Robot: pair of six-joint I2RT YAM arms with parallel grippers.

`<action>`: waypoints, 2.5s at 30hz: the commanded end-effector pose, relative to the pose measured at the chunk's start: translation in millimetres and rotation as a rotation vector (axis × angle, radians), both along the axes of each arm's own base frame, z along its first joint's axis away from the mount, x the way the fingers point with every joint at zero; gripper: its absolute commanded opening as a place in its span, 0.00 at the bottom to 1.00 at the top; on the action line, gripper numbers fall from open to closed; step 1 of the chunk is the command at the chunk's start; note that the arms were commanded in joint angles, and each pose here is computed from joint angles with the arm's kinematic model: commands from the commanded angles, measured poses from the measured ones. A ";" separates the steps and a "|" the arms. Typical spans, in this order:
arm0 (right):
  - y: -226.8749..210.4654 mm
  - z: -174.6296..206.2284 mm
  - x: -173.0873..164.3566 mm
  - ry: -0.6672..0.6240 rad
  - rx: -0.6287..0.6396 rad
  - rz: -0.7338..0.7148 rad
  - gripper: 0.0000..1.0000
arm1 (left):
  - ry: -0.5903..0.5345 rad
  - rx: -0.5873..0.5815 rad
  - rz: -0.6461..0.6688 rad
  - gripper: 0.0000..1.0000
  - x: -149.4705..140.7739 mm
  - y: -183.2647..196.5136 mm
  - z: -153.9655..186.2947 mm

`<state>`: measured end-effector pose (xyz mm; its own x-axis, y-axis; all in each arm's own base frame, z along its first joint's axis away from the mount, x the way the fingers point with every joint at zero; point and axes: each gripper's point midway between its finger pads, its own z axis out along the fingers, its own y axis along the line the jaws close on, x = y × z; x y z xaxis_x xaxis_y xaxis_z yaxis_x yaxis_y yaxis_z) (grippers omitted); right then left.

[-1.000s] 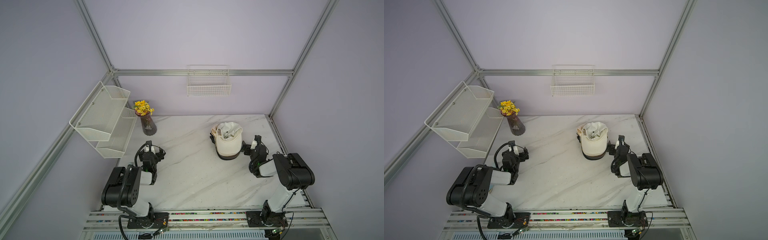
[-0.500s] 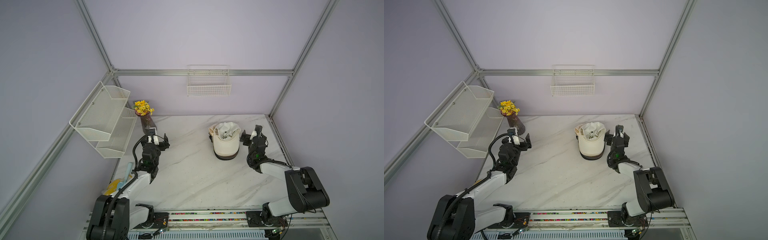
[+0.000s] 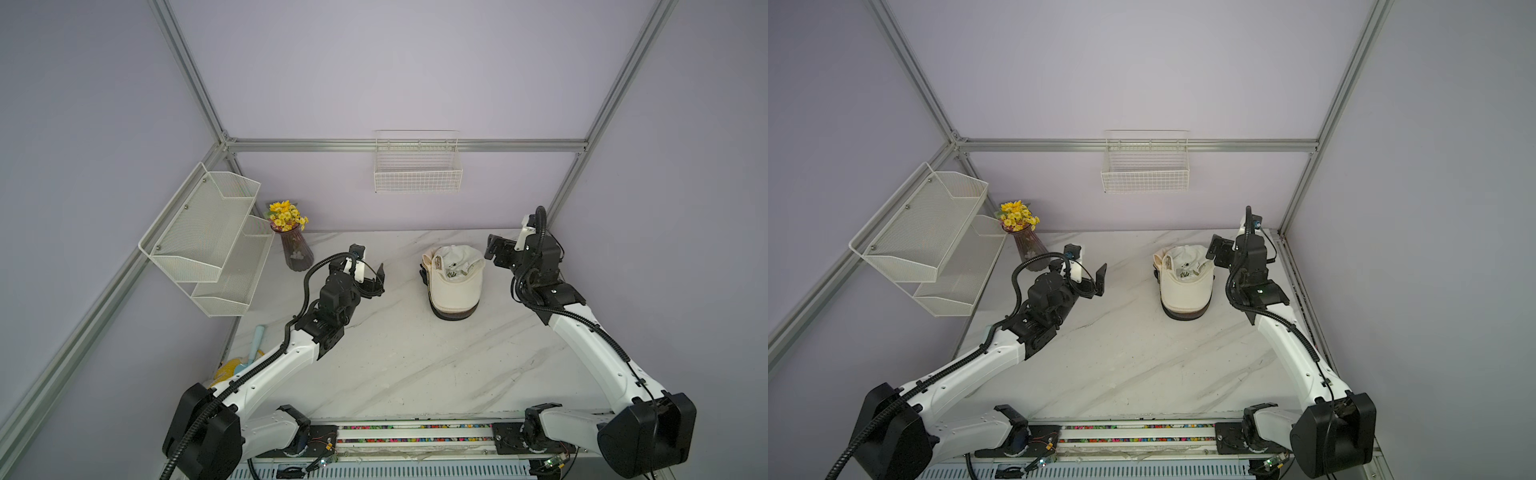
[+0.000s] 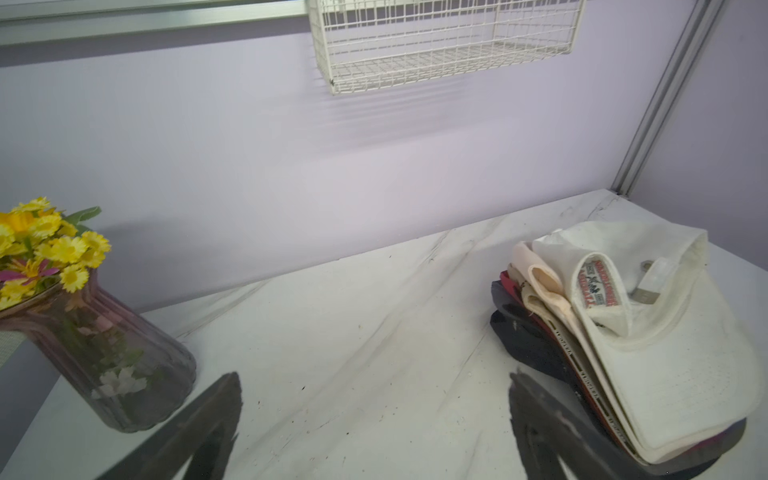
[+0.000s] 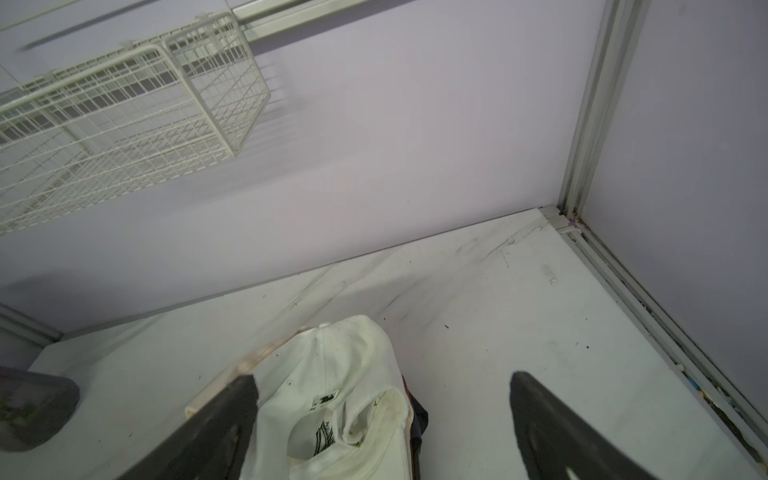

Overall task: Open the adjustable buckle of the baseball cap
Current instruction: Pick up the baseball cap.

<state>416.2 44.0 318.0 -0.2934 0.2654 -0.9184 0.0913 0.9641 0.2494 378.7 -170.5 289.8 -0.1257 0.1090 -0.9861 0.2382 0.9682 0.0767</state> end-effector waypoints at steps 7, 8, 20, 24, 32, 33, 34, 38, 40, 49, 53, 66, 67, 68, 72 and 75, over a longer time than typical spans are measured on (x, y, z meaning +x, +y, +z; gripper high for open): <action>14.0 -23.9 -18.9 0.245 -0.036 0.077 0.92 | 0.072 0.039 -0.205 0.91 8.6 -63.0 -0.1; 10.5 -28.0 -19.0 0.273 -0.049 0.059 0.91 | 0.079 0.042 -0.229 0.89 9.4 -69.7 -1.3; -21.8 -56.9 -7.2 0.372 -0.220 -0.093 0.88 | 0.147 -0.022 -0.474 0.84 44.2 -155.0 -10.6; -33.1 -65.1 -7.5 0.413 -0.341 -0.107 0.88 | 0.093 0.191 -0.482 0.84 46.6 -176.9 -16.9; -7.0 -53.4 -12.8 0.380 -0.361 0.093 0.66 | 0.077 0.291 -0.528 0.76 41.7 -183.7 -14.9; -2.8 -55.6 -13.6 0.387 -0.361 0.121 0.64 | 0.078 0.292 -0.525 0.76 41.4 -182.8 -15.2; 0.4 -59.0 -13.9 0.397 -0.371 0.136 0.64 | 0.083 0.295 -0.520 0.76 41.3 -181.4 -17.7; 7.6 -87.7 -14.0 0.465 -0.501 0.150 0.72 | 0.095 0.291 -0.510 0.76 39.4 -177.9 -23.9; 10.1 -97.1 -13.1 0.470 -0.574 0.165 0.74 | 0.095 0.290 -0.502 0.75 38.9 -175.8 -24.2; 11.5 -87.5 -1.0 0.420 -1.006 0.197 0.77 | 0.066 0.271 -0.427 0.75 35.9 -157.1 -18.9; 22.7 -90.5 7.7 0.370 -1.083 0.264 0.76 | 0.071 0.255 -0.425 0.75 32.0 -154.4 -23.7; 40.4 -134.6 10.1 0.396 -1.216 0.478 0.73 | 0.071 0.226 -0.404 0.74 27.0 -136.7 -21.7; 40.1 -134.6 12.0 0.392 -1.226 0.475 0.73 | 0.073 0.223 -0.404 0.74 26.7 -136.1 -22.6; 40.6 -134.4 13.7 0.387 -1.233 0.475 0.73 | 0.072 0.220 -0.403 0.74 26.9 -135.4 -22.3; 41.5 -143.5 18.3 0.402 -1.258 0.488 0.73 | 0.074 0.218 -0.400 0.74 26.9 -133.8 -22.9; 43.5 -148.3 22.4 0.396 -1.265 0.497 0.73 | 0.076 0.218 -0.395 0.74 26.8 -130.4 -23.5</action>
<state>431.3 81.2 171.2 -0.4422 -0.8458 -0.2984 -0.4500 0.4970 -0.7419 406.2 -305.8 241.0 -0.1447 0.4212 -0.8953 0.6184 0.7449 0.2505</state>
